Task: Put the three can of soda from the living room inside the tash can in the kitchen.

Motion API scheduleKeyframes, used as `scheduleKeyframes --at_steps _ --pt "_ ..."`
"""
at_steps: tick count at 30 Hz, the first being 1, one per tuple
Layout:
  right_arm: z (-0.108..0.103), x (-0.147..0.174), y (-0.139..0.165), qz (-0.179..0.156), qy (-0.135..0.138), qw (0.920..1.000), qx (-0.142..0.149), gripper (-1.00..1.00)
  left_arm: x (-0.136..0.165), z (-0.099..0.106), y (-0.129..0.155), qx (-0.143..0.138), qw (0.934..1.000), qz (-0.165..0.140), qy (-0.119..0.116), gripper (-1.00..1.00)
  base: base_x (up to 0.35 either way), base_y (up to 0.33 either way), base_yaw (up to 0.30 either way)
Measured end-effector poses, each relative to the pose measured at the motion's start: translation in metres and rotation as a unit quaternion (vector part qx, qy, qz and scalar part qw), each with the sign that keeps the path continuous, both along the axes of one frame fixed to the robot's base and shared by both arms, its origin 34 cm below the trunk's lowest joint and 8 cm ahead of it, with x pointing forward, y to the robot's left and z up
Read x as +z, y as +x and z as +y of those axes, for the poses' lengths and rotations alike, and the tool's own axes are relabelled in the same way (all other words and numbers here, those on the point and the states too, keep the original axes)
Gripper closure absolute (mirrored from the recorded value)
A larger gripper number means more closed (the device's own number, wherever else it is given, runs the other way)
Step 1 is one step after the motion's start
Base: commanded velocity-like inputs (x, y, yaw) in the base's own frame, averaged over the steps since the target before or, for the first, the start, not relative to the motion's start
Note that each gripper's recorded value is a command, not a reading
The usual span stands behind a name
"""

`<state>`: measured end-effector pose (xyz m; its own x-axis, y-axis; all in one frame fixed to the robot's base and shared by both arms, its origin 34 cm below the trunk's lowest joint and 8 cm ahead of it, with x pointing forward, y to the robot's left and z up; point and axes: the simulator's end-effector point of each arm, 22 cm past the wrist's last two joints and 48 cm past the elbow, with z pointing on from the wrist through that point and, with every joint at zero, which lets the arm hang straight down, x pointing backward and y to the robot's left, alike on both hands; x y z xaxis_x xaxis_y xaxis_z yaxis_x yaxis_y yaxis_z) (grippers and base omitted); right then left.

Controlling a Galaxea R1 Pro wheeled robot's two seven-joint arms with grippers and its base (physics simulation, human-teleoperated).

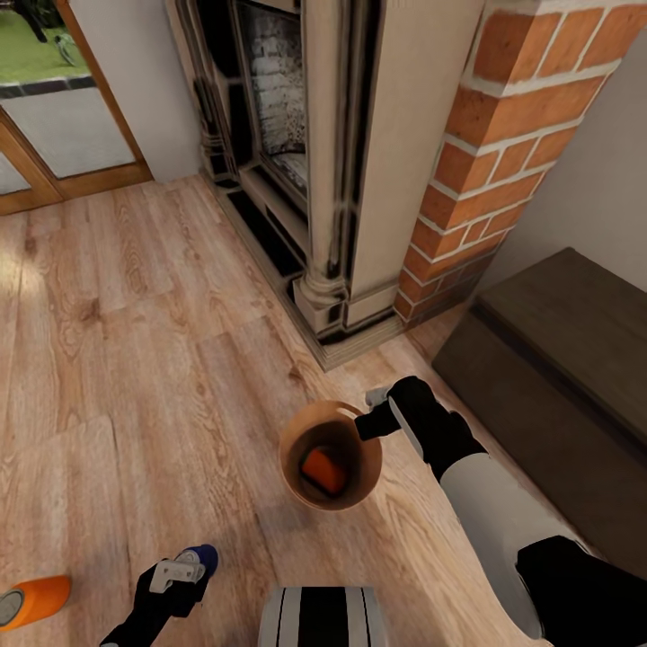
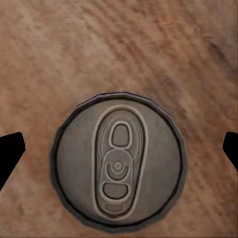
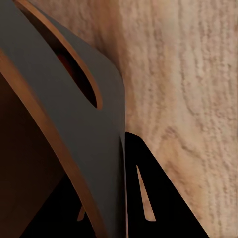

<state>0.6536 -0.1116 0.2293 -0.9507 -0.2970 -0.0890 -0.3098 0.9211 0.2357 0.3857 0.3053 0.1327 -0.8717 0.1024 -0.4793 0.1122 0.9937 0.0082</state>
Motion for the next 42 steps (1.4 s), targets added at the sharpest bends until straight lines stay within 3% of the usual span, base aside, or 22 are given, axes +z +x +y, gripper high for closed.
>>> scheduleKeyframes --at_steps 9,30,42 --pt "0.006 -0.002 -0.004 0.009 0.015 0.9998 -0.004 1.00 -0.001 0.000 0.001 0.000 1.0000 -0.002 0.000 -1.00 0.106 0.009 0.000" --pt "0.008 -0.002 -0.003 0.008 0.017 0.9998 -0.007 1.00 -0.001 0.000 0.000 0.000 1.0000 -0.001 0.000 -1.00 -0.005 0.000 0.000" --pt "0.009 -0.001 0.013 -0.012 0.019 0.9997 -0.005 1.00 -0.009 0.000 -0.003 0.000 1.0000 0.007 0.000 -1.00 -0.083 0.000 0.000"
